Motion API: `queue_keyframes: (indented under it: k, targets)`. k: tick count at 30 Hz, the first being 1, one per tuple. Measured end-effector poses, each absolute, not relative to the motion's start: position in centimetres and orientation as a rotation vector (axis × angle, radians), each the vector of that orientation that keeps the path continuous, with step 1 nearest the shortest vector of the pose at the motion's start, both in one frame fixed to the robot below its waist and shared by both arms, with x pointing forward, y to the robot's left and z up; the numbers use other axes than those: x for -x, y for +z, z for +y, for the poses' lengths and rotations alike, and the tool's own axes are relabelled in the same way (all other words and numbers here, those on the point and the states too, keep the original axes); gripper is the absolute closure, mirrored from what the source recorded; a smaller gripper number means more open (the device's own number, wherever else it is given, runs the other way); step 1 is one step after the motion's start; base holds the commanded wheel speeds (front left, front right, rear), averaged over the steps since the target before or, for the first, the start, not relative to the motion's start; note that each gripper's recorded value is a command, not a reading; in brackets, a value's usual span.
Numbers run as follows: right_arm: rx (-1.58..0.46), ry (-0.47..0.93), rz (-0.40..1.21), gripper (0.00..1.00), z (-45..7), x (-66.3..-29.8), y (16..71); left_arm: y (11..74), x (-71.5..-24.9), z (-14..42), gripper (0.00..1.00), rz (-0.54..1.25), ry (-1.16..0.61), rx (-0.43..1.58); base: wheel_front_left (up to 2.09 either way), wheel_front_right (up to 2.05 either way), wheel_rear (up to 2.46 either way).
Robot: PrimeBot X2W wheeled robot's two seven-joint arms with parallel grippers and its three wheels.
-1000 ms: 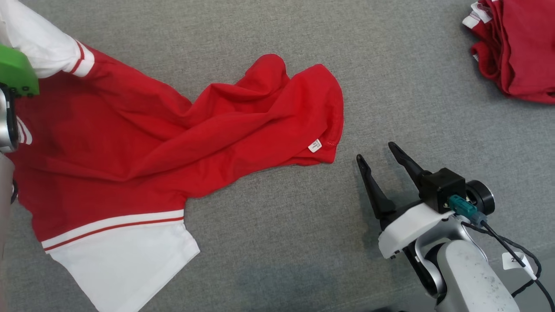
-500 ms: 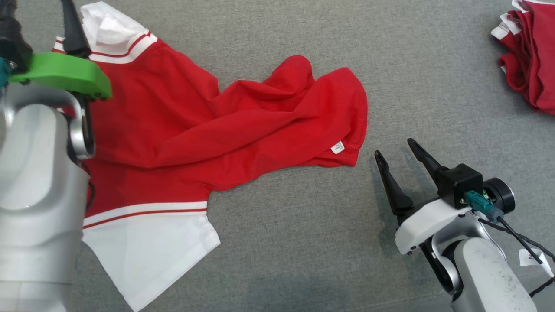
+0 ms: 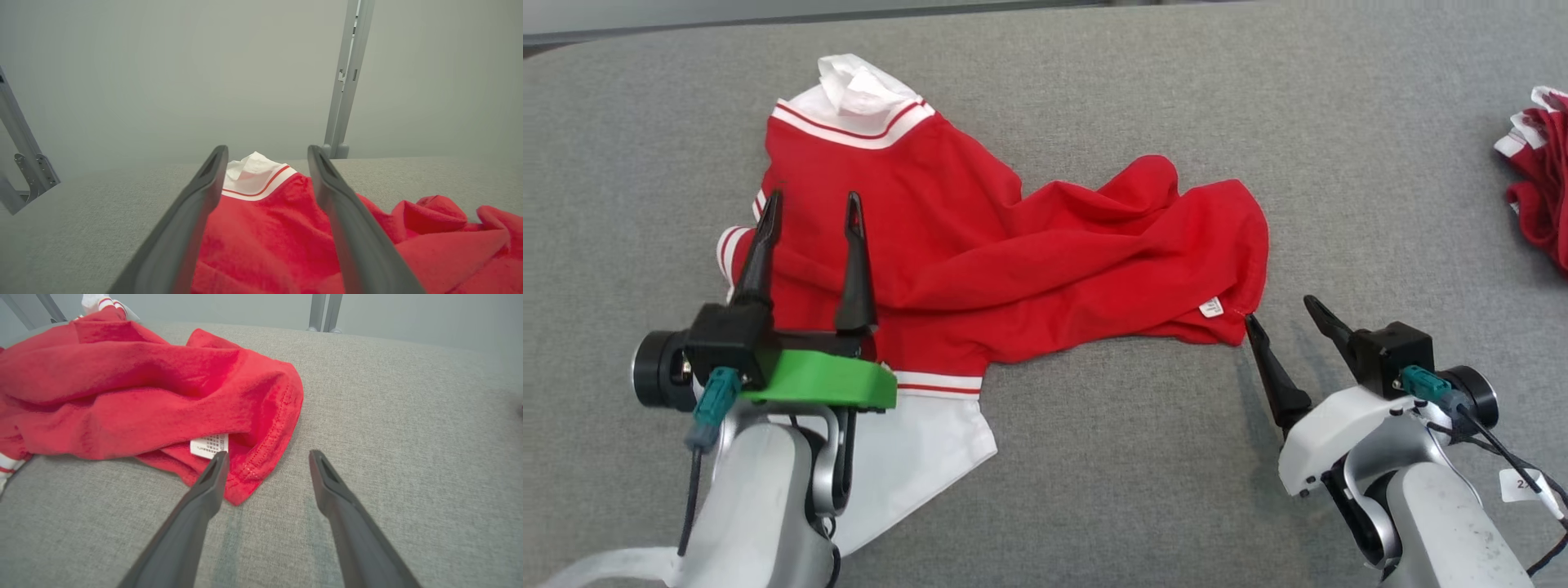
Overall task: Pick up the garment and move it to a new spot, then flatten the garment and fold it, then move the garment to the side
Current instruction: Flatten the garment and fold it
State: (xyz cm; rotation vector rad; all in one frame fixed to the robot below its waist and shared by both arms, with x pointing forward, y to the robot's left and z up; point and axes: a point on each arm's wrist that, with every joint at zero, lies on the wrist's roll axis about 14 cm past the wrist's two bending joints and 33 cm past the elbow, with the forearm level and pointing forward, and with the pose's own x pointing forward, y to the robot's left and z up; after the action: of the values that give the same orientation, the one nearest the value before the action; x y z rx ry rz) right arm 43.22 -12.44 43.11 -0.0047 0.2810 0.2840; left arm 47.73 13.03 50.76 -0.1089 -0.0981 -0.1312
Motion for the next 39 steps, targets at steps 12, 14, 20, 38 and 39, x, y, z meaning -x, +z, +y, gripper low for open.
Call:
queue_keyframes:
  k: [12, 14, 20, 38, 39]
  targets:
    - [-0.037, 0.283, 0.343, 0.0, -10.9, -43.5, 42.5, 51.2, -40.6, 13.9, 0.0, -0.105, -0.105, 0.14, 0.0, 0.0, 0.0]
    - [-0.034, 0.264, 0.353, 0.0, -11.4, -43.7, 42.1, 51.1, -39.9, 13.9, 0.0, -0.099, -0.112, 0.153, 0.0, 0.0, 0.0]
    - [-0.03, 0.229, 0.379, 0.0, -12.2, -44.4, 41.3, 49.8, -38.1, 15.0, 0.0, -0.057, -0.096, 0.156, 0.0, 0.0, 0.0]
    - [-0.044, 0.282, 0.48, 1.0, -9.8, -45.4, 38.5, 48.1, -37.5, 17.8, 0.0, -0.009, -0.024, 0.119, 0.0, 0.0, 0.0]
    - [-0.029, 0.283, 0.466, 1.0, -9.8, -45.5, 38.8, 48.3, -37.5, 17.9, 0.0, -0.012, -0.023, 0.119, 0.0, 0.0, 0.0]
